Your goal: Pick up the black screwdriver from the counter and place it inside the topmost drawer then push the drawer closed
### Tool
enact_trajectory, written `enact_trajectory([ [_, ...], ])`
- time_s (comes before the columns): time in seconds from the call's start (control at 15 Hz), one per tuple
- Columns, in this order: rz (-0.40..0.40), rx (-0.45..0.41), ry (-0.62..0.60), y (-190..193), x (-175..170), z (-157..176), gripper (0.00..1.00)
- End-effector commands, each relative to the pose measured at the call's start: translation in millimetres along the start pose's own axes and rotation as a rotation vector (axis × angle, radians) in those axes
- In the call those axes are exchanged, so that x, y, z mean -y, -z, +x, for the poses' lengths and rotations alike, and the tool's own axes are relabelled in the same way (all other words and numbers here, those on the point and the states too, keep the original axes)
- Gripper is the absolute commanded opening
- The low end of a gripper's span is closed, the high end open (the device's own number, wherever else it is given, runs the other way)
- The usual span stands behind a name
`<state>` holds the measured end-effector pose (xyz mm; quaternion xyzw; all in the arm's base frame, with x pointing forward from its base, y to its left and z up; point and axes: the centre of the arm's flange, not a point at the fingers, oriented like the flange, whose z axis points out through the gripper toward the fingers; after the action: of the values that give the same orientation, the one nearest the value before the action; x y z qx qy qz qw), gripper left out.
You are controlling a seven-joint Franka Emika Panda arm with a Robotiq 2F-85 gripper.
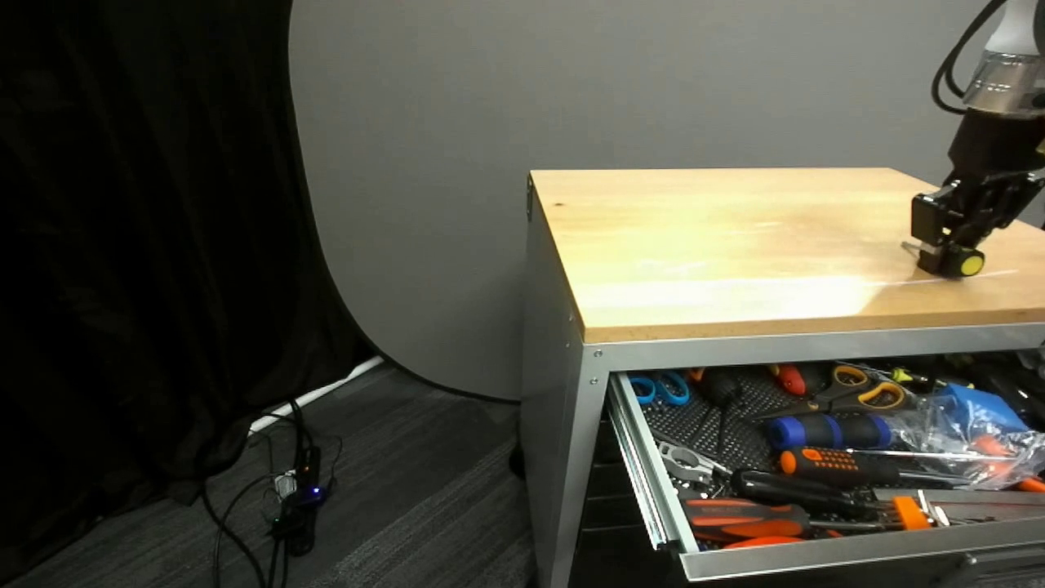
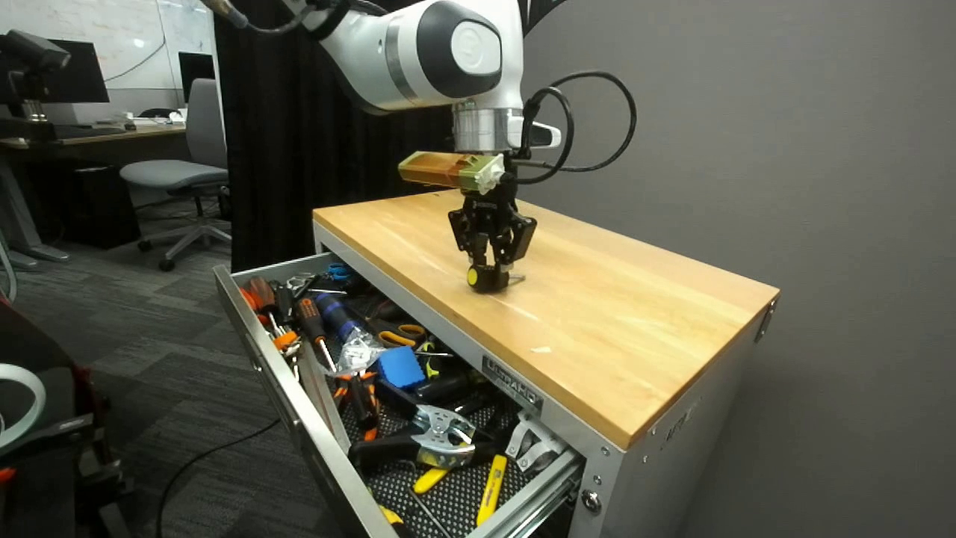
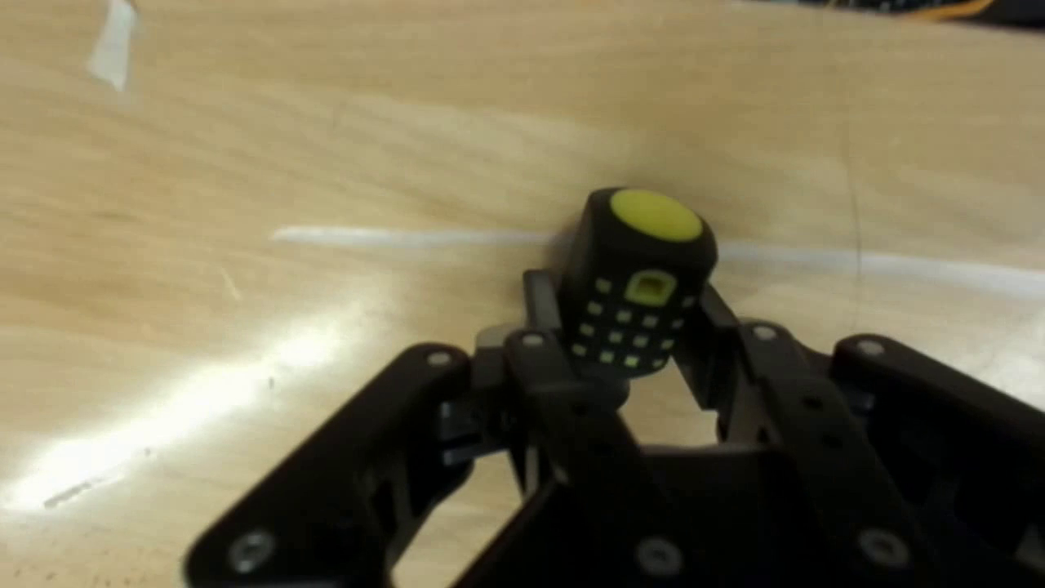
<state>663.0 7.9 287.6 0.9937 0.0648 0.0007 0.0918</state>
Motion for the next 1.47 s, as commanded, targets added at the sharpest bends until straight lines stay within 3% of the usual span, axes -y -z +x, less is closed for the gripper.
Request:
enact_trajectory([
  [0.0, -0.011, 0.079, 0.002, 25.1, 1.5, -73.7, 0.17],
  [0.33, 0.036, 0.132, 0.007, 32.6, 7.7, -136.7, 0.17],
  [0.47, 0.091, 0.096, 0.006, 33.5, 19.3, -151.3, 0.16],
  [0.67, 0.114, 0.073, -0.007, 33.3, 38.8, -161.7, 0.18],
  [0.73, 0.126, 0.076, 0.002, 32.5, 44.7, -165.2, 0.62],
  [0.8, 0.137, 0.087, 0.002, 28.9, 49.1, -168.3, 0.63],
  [1.13, 0.199, 0.166, -0.047, 3.0, 46.3, -189.9, 1.0],
  [1.4, 0.264, 0.305, -0.068, -23.1, 10.1, -216.9, 1.0],
])
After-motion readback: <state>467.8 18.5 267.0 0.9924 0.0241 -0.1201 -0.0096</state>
